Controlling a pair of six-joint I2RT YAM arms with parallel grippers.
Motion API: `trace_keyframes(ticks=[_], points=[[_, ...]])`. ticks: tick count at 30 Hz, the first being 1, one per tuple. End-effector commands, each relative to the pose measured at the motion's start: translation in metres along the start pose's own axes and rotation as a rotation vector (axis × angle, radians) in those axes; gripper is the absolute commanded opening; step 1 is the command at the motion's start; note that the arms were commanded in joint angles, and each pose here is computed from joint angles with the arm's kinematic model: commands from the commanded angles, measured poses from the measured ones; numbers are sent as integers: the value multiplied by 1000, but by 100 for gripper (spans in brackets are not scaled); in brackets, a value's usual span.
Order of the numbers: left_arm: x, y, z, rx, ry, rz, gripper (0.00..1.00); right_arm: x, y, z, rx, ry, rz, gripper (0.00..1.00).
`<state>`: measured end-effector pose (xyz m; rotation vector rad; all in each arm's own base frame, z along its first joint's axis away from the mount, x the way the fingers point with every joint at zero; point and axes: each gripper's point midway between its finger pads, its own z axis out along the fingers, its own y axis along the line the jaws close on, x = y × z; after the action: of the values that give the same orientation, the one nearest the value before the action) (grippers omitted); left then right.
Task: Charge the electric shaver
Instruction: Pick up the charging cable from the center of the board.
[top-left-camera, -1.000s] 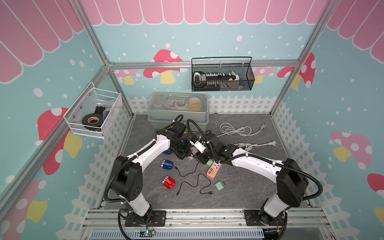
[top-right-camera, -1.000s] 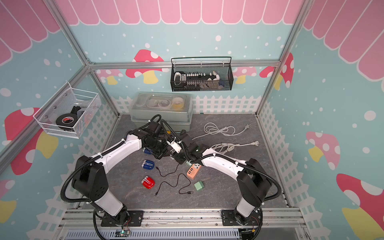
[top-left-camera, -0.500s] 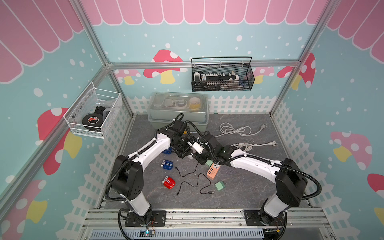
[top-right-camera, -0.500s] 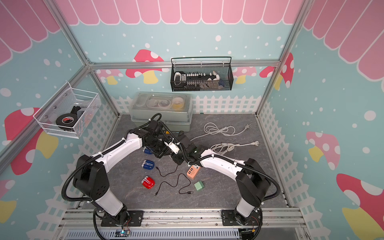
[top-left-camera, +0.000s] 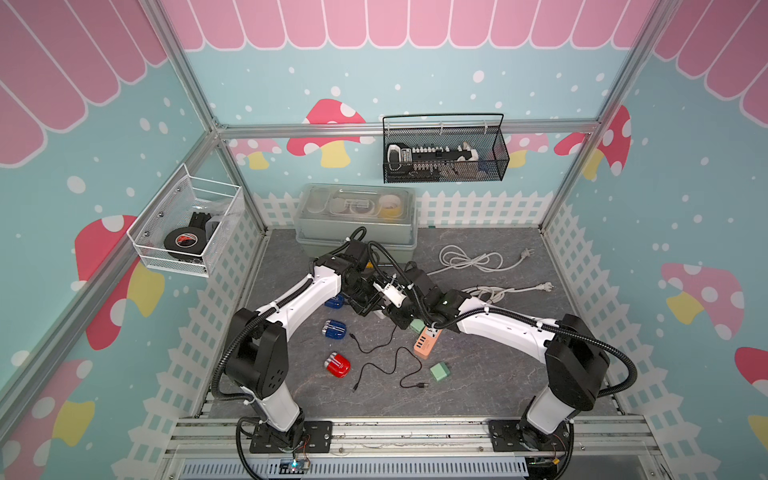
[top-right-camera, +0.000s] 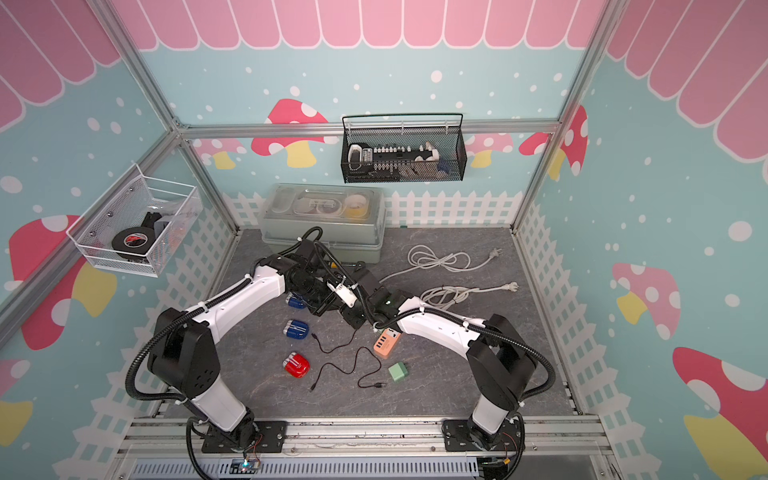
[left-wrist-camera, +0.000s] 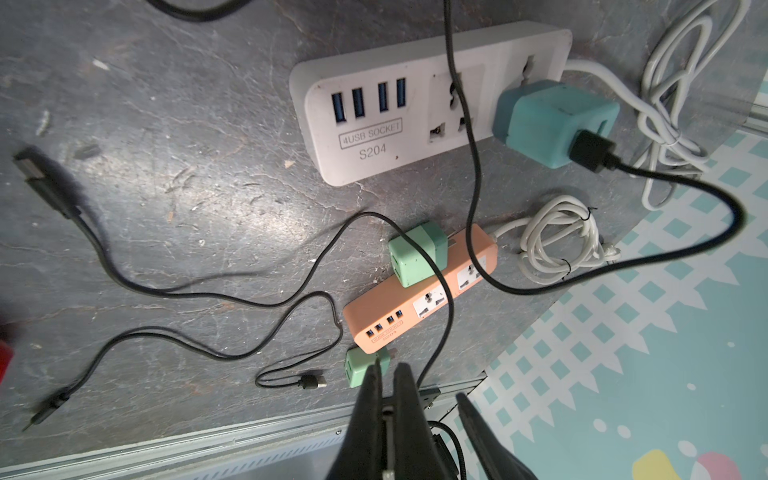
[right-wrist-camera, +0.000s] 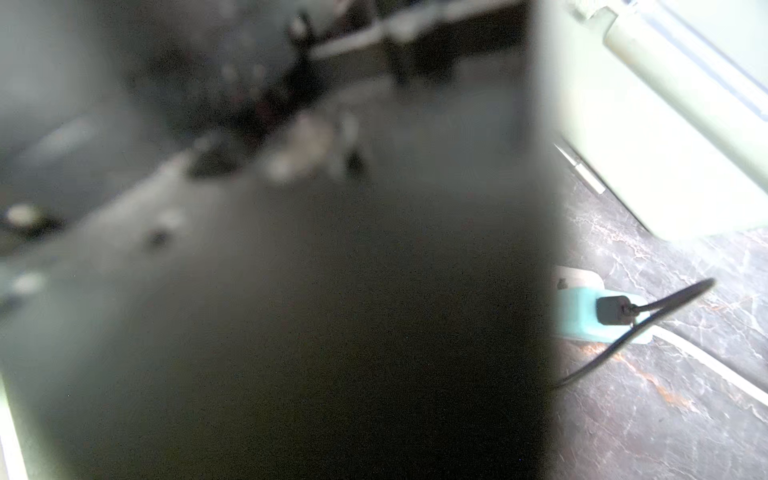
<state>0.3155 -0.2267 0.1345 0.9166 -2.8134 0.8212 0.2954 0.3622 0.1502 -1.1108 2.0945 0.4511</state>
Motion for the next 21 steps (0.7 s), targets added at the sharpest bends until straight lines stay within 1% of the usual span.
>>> trace_keyframes(ticks=[1,4,6,10,15,18,21], points=[[1,-15,-9,31,-4,23,0,20,6,-4,-14,22,-15,42],[2,-15,-9,33,1,12,0,25,5,2,-10,28,-28,38],[3,-15,-9,39,16,-6,0,28,3,5,4,27,-26,38],[3,-17,-9,51,45,-29,0,26,0,1,33,-99,-28,39],[9,-20,-8,64,96,-57,0,26,-3,8,48,-95,-55,29],[8,-20,-9,67,96,-61,0,28,-3,12,49,-77,-48,26],[9,-21,-10,66,98,-57,0,25,-5,9,58,-101,-30,20]])
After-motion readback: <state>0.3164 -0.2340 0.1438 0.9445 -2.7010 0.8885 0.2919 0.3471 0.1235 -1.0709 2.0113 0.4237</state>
